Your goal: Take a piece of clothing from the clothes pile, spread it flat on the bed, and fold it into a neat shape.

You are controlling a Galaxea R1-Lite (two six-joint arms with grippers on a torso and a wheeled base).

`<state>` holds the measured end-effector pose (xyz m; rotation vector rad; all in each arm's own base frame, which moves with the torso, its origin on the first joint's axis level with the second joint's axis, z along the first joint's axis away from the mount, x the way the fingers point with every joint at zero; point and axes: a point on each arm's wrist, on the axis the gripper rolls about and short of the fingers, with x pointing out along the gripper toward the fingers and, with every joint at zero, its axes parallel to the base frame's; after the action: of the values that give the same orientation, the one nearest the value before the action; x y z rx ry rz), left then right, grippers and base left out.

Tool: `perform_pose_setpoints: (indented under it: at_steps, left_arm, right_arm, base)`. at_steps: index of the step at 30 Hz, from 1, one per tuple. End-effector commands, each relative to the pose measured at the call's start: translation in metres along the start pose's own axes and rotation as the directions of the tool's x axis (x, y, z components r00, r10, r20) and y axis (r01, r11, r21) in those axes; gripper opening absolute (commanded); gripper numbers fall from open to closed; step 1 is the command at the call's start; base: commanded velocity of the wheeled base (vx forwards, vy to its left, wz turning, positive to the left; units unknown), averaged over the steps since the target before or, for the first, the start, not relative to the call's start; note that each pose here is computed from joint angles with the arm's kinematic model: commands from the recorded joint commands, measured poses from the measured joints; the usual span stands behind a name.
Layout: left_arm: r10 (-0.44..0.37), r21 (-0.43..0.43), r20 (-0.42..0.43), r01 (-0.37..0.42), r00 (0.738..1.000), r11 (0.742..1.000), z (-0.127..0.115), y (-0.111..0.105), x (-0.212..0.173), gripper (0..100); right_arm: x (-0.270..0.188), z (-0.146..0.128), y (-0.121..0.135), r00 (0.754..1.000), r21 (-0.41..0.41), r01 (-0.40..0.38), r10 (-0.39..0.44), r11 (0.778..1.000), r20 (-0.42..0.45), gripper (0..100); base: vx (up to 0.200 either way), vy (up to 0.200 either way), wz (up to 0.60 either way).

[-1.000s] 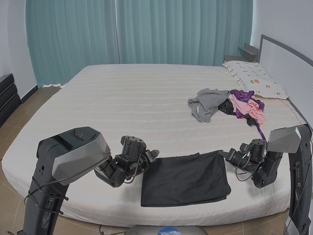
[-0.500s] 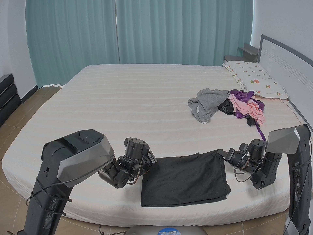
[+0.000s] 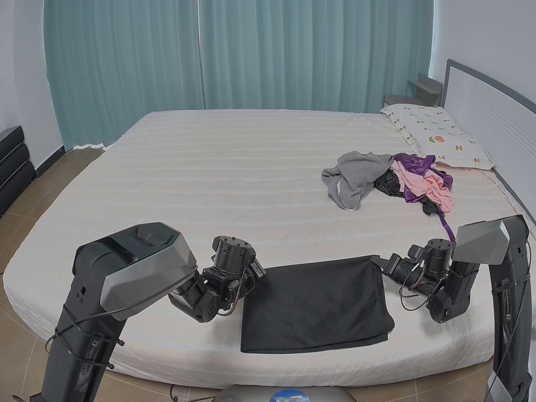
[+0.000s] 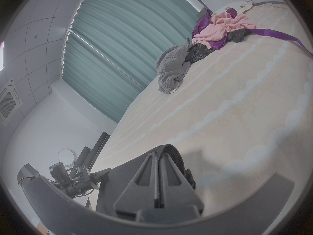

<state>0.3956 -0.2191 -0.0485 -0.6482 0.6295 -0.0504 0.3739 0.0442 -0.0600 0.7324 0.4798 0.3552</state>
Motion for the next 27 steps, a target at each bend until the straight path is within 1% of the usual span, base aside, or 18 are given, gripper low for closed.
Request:
perform_pose_setpoints:
  at_steps: [1, 10, 11, 12, 13, 18, 20, 23, 25, 26, 27]
  left_arm:
    - [-0.003, -0.001, 0.004, 0.003, 1.000, 1.000, 0.001, -0.001, -0.001, 0]
    - [0.000, -0.002, 0.000, 0.000, 1.000, 1.000, 0.000, -0.001, -0.002, 0]
    - [0.001, -0.002, -0.001, -0.001, 1.000, 1.000, -0.001, -0.001, -0.002, 0]
    - [0.001, -0.002, -0.001, -0.001, 1.000, 1.000, -0.001, -0.001, -0.002, 0]
    - [0.001, 0.000, -0.001, -0.001, 1.000, 1.000, -0.001, -0.001, -0.002, 100]
    - [0.006, -0.005, -0.005, -0.006, 1.000, 1.000, -0.001, 0.001, -0.002, 100]
    - [0.015, -0.018, -0.011, -0.016, 1.000, 1.000, 0.003, 0.004, -0.007, 100]
    - [0.009, -0.078, -0.027, -0.011, 1.000, 0.997, 0.009, 0.004, -0.020, 100]
    - [0.006, -0.085, -0.033, -0.009, 0.999, 0.996, 0.009, 0.004, -0.021, 100]
    - [-0.019, -0.137, -0.076, 0.009, 0.997, 0.990, 0.015, 0.006, -0.035, 100]
    - [-0.019, -0.137, -0.076, 0.009, 0.997, 0.990, 0.015, 0.006, -0.035, 100]
  right_arm:
    - [0.007, -0.004, -0.008, 1.000, 0.006, 0.009, -0.009, 1.000, -0.009, 0]
    - [0.009, -0.005, -0.009, 0.999, 0.014, 0.026, -0.026, 1.000, -0.030, 0]
    - [0.009, -0.005, -0.009, 0.999, 0.015, 0.027, -0.027, 1.000, -0.031, 100]
    - [0.009, -0.005, -0.009, 0.999, 0.015, 0.025, -0.025, 1.000, -0.029, 100]
    - [0.009, -0.004, -0.009, 0.999, 0.015, 0.025, -0.024, 1.000, -0.028, 100]
    - [0.005, -0.004, -0.006, 0.999, 0.018, 0.022, -0.021, 1.000, -0.026, 100]
    - [-0.003, -0.004, -0.004, 1.000, 0.020, 0.018, -0.017, 1.000, -0.020, 100]
    - [-0.020, -0.004, -0.002, 1.000, 0.028, 0.021, -0.021, 0.999, -0.014, 100]
    - [-0.022, -0.004, -0.002, 1.000, 0.029, 0.023, -0.023, 0.999, -0.014, 100]
    - [-0.043, -0.008, 0.002, 0.997, 0.052, 0.060, -0.057, 0.997, -0.046, 100]
    - [-0.043, -0.008, 0.002, 0.997, 0.052, 0.060, -0.057, 0.997, -0.046, 100]
  base:
    - [0.000, 0.000, 0.00]
    - [0.000, 0.000, 0.00]
    - [0.000, 0.000, 0.00]
    - [0.000, 0.000, 0.00]
    - [0.000, 0.000, 0.00]
    - [0.000, 0.000, 0.00]
    - [0.000, 0.000, 0.00]
    - [0.000, 0.000, 0.00]
    - [0.000, 0.000, 0.00]
    - [0.000, 0.000, 0.00]
    - [0.000, 0.000, 0.00]
